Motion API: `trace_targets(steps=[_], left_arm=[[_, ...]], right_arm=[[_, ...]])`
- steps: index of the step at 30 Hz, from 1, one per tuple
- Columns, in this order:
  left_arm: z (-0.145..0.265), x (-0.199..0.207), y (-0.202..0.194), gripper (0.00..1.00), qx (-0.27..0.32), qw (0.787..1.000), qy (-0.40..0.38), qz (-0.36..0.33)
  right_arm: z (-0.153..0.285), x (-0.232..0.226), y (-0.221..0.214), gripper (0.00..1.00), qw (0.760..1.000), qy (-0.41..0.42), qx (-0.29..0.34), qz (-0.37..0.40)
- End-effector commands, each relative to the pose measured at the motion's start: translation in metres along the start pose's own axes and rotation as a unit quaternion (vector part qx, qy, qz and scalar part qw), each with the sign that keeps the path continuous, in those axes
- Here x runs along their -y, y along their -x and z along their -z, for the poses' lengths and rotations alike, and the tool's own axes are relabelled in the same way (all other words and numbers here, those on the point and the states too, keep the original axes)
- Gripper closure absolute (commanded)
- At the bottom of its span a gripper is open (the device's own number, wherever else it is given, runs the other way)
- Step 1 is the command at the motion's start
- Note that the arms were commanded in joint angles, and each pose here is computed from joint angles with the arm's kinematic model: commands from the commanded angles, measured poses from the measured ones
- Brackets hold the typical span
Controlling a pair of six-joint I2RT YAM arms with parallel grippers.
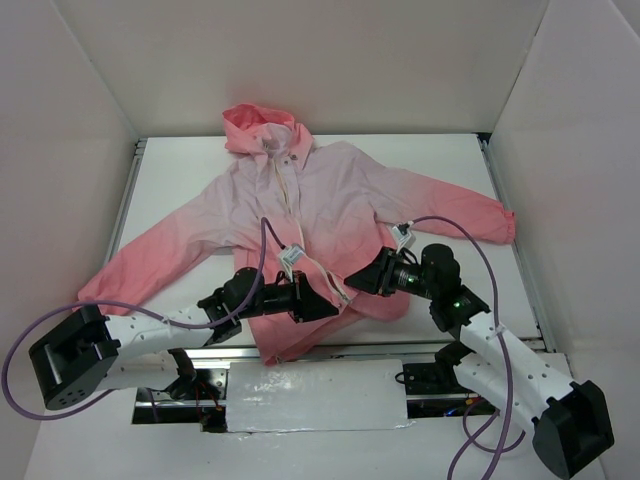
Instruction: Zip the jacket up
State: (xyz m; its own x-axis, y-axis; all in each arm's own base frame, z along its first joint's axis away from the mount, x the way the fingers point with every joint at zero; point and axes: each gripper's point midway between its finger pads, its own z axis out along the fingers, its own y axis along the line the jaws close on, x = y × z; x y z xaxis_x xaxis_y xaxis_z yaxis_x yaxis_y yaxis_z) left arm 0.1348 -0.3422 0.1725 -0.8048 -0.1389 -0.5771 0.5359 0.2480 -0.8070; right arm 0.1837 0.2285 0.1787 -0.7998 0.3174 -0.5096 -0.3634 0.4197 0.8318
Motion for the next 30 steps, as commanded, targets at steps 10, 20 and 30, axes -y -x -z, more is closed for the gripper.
trace_targets(steps=[10, 20, 30], left_arm=[[-0.001, 0.014, 0.004, 1.0, 0.009, 0.999, -0.041, -0.007], [-0.006, 0.014, 0.003, 1.0, 0.002, 0.999, -0.043, -0.006], [-0.012, 0.024, 0.006, 1.0, -0.002, 0.998, -0.069, -0.002]], right_arm=[[0.011, -0.006, 0.043, 0.33, 0.994, -0.104, 0.038, 0.021], [0.057, -0.005, 0.056, 0.3, 0.968, -0.228, 0.086, -0.062], [0.071, -0.041, -0.011, 0.35, 0.96, -0.124, 0.041, -0.246]])
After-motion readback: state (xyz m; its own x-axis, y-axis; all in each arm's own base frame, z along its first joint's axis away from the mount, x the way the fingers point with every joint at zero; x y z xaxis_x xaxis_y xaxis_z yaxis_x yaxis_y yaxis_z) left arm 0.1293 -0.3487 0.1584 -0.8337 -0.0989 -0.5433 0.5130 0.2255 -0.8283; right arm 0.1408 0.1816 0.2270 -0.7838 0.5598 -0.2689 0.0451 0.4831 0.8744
